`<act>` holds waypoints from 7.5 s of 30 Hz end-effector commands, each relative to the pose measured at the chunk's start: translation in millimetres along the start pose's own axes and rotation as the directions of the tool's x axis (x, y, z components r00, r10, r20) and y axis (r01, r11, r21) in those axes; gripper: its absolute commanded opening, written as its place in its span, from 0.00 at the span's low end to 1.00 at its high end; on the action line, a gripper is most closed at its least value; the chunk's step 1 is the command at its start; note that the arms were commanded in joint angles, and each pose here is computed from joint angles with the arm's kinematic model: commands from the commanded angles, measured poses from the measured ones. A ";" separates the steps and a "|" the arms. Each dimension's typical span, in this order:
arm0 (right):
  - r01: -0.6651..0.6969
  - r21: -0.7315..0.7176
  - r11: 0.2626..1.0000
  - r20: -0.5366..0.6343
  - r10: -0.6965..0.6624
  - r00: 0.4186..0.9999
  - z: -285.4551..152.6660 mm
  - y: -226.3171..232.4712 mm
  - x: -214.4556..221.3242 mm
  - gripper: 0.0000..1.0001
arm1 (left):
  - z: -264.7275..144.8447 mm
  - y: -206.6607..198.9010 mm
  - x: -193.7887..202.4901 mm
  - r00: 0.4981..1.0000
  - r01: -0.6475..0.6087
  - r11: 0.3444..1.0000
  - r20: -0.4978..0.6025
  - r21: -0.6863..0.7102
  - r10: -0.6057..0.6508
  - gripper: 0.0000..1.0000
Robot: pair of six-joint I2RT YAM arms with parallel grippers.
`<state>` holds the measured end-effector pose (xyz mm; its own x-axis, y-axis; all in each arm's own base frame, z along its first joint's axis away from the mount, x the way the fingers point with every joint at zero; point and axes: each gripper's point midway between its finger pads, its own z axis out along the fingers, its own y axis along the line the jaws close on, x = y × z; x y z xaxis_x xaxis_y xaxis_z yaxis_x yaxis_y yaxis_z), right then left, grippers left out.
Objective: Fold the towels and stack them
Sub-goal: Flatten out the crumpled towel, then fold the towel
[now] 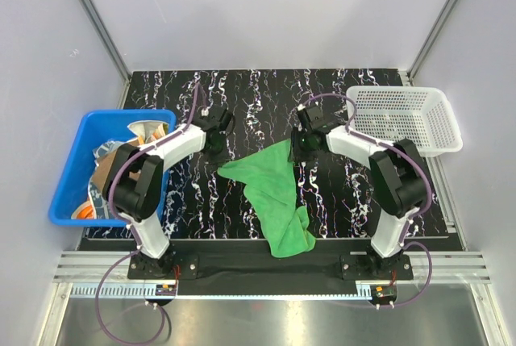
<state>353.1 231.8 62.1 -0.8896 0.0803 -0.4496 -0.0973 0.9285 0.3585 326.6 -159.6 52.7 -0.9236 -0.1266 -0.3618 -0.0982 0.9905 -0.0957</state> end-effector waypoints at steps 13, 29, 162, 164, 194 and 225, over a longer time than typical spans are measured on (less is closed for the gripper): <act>0.191 -0.027 0.981 0.069 -0.188 0.980 32.0 -9.3 -74.3 0.41 | 18.2 24.9 -7.3 0.999 -0.043 0.991 -0.006 -0.124 0.042 0.00; 0.276 -0.129 0.952 -0.028 -0.282 0.959 78.3 -13.0 -54.0 0.37 | 16.4 14.9 -12.8 0.999 -0.051 0.996 0.008 -0.077 0.052 0.00; -0.221 -0.105 0.970 0.088 0.230 0.969 -87.1 -71.5 72.8 0.04 | -60.2 -29.6 50.5 0.960 -0.279 0.881 0.119 0.383 0.253 0.04; -0.248 -0.093 0.964 0.060 0.254 0.965 -87.6 -73.3 82.4 0.13 | -58.5 -31.7 62.1 0.964 -0.263 0.883 0.086 0.389 0.250 0.09; -0.224 -0.038 0.974 -0.043 0.222 0.974 -44.8 -72.3 51.5 0.31 | -20.8 -45.8 50.5 0.985 -0.151 0.930 -0.024 0.334 0.168 0.38; -0.302 -0.070 0.951 -0.102 0.295 0.950 -58.7 -65.8 112.6 0.27 | 0.0 -14.3 98.2 0.992 -0.085 0.980 -0.079 0.181 0.101 0.32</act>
<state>230.4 157.4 41.8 -0.9253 0.3000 -0.2318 0.1326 0.8289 0.5434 239.7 -185.4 28.1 -0.9536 0.0064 -0.3009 0.0790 0.9700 -0.2297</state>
